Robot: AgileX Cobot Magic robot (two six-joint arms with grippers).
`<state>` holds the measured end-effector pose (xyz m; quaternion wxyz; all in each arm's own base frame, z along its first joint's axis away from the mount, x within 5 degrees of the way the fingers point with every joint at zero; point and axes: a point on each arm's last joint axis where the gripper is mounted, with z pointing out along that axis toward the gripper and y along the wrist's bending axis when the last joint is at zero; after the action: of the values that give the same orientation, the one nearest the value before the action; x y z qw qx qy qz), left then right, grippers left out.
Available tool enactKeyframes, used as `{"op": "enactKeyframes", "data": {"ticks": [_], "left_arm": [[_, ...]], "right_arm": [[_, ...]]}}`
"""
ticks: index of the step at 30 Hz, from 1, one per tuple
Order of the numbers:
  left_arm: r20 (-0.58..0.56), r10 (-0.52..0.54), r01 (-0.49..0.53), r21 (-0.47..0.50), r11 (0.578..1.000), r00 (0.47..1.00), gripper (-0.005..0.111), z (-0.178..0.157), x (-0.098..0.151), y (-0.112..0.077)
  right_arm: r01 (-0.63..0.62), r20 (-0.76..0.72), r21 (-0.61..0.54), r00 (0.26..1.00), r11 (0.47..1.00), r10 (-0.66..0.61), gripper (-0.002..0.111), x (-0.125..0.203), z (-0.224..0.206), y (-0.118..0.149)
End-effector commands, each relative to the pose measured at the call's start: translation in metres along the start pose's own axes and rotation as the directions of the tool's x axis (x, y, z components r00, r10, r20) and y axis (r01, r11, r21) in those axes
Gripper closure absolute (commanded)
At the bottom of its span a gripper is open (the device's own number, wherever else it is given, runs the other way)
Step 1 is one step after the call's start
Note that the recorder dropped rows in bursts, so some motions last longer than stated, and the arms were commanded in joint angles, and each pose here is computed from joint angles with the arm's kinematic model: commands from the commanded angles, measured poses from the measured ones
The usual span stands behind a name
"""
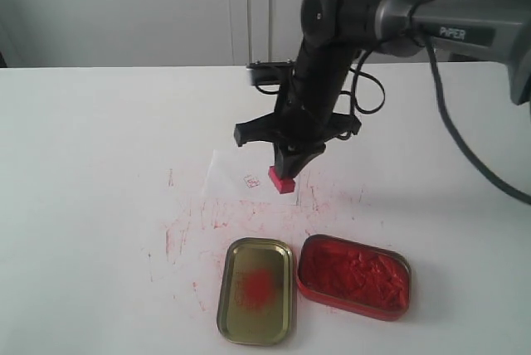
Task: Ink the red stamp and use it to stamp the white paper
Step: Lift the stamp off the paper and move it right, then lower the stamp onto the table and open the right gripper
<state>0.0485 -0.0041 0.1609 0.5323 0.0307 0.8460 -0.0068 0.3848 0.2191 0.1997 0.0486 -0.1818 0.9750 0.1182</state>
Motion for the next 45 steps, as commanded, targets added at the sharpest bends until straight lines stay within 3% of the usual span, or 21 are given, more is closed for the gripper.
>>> {"op": "enactKeyframes", "data": {"ticks": [1, 15, 23, 29, 33, 45], "left_arm": [[-0.011, 0.001, -0.001, 0.003, 1.000, 1.000, 0.107, 0.001, 0.003, 0.000], [-0.011, 0.001, -0.001, 0.003, 1.000, 1.000, 0.107, 0.001, 0.003, 0.000], [-0.011, 0.001, -0.001, 0.003, 1.000, 1.000, 0.107, 0.001, 0.003, 0.000], [-0.011, 0.001, -0.001, 0.003, 1.000, 1.000, 0.107, 0.001, 0.003, 0.000], [-0.011, 0.001, -0.001, 0.003, 1.000, 1.000, 0.107, 0.001, 0.003, 0.000], [-0.011, 0.001, -0.001, 0.003, 1.000, 1.000, 0.107, 0.001, 0.003, 0.000]], "right_arm": [[-0.051, 0.064, -0.059, 0.996, 0.997, 0.055, 0.108, 0.013, -0.011, -0.024], [-0.188, 0.114, -0.250, 0.969, 0.950, 0.221, 0.108, 0.051, -0.008, -0.095], [-0.227, 0.164, -0.378, 0.938, 0.898, 0.306, 0.108, 0.062, 0.003, -0.109], [-0.253, 0.181, -0.366, 0.925, 0.896, 0.335, 0.108, 0.066, 0.013, -0.116], [-0.300, 0.168, -0.408, 0.904, 0.862, 0.394, 0.108, 0.064, 0.020, -0.118], [-0.331, 0.156, -0.395, 0.895, 0.857, 0.417, 0.108, 0.064, 0.036, -0.125]]}}
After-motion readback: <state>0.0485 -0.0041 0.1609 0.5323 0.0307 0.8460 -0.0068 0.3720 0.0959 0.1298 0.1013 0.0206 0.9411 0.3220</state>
